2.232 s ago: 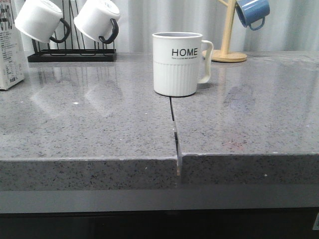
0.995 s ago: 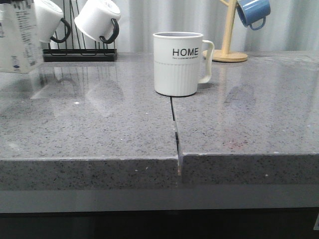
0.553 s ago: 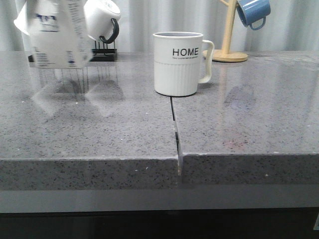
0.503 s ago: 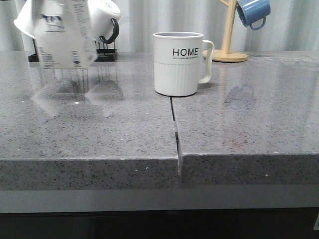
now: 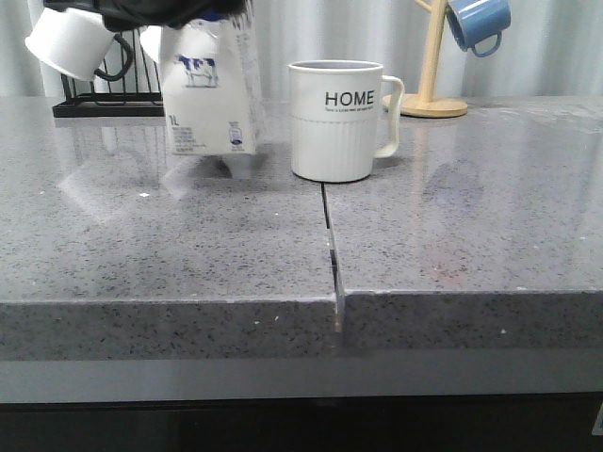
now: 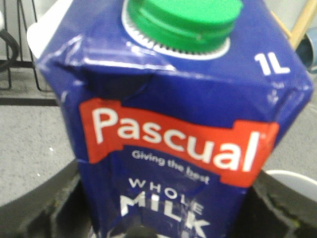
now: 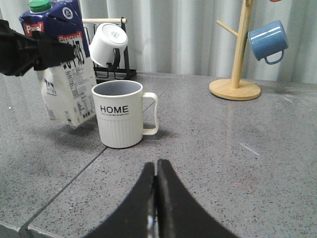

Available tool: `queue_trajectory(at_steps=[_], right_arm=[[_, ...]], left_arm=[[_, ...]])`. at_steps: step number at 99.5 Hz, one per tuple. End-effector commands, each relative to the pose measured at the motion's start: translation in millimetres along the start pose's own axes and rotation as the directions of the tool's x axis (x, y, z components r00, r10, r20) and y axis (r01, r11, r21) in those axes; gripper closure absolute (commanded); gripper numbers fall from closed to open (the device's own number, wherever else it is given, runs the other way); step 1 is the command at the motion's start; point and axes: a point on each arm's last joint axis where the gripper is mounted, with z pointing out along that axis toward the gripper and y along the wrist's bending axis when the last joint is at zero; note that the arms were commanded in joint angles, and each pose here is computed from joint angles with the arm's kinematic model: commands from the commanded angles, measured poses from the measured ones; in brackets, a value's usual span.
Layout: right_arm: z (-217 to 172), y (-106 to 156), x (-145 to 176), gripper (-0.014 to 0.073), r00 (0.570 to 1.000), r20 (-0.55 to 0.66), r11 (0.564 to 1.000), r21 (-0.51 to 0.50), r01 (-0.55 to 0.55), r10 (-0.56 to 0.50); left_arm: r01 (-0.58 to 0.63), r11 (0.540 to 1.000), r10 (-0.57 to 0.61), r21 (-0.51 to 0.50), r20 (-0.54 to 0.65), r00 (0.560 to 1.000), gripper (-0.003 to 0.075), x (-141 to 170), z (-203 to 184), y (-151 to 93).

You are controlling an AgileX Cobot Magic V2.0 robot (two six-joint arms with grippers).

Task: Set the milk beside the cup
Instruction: 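Lift the milk carton and carry it toward the HOME mug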

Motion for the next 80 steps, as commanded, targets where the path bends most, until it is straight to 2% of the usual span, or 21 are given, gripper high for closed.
queue_trajectory(at_steps=[1,25,31,38,50,57,64,80], right_arm=[[-0.7,1.3,-14.8,0.0664,0.996,0.092,1.0,-0.008,0.007,-0.006],[-0.7,1.3,-14.6,0.0664,0.996,0.091,1.0,-0.008,0.007,-0.006],[-0.7,1.3,-14.6,0.0664,0.996,0.091,1.0,-0.008,0.007,-0.006],[-0.7,1.3,-14.6,0.0664,0.996,0.091,1.0,-0.008,0.007,-0.006],[-0.7,1.3,-14.6,0.0664,0.996,0.091,1.0,-0.008,0.007,-0.006],[-0.7,1.3,-14.6,0.0664,0.996,0.091,1.0,-0.008,0.007,-0.006],[-0.7,1.3,-14.6,0.0664,0.996,0.091,1.0,-0.008,0.007,-0.006],[-0.7,1.3,-14.6,0.0664,0.996,0.091,1.0,-0.008,0.007,-0.006]], left_arm=[[0.016,1.0,-0.016,0.0,0.092,0.996,0.0542,-21.7,-6.7,-5.9],[0.015,1.0,-0.016,0.017,0.072,0.997,0.054,-17.0,-7.2,-10.9],[0.014,0.999,-0.016,0.029,0.058,0.998,0.0517,-15.8,-7.2,-12.0],[0.015,0.999,-0.017,0.036,0.049,0.999,0.0435,-15.0,-7.2,-12.6],[0.023,0.999,-0.024,0.038,0.036,0.999,0.0202,-13.4,-7.2,-12.6],[0.023,0.999,-0.024,0.038,0.036,0.999,0.0104,-13.4,-7.2,-12.6],[0.024,0.999,-0.025,0.037,0.036,0.999,0.006,-13.4,-7.2,-12.5],[0.033,0.999,-0.034,0.036,0.032,0.999,0.0059,-13.7,-7.9,-12.6]])
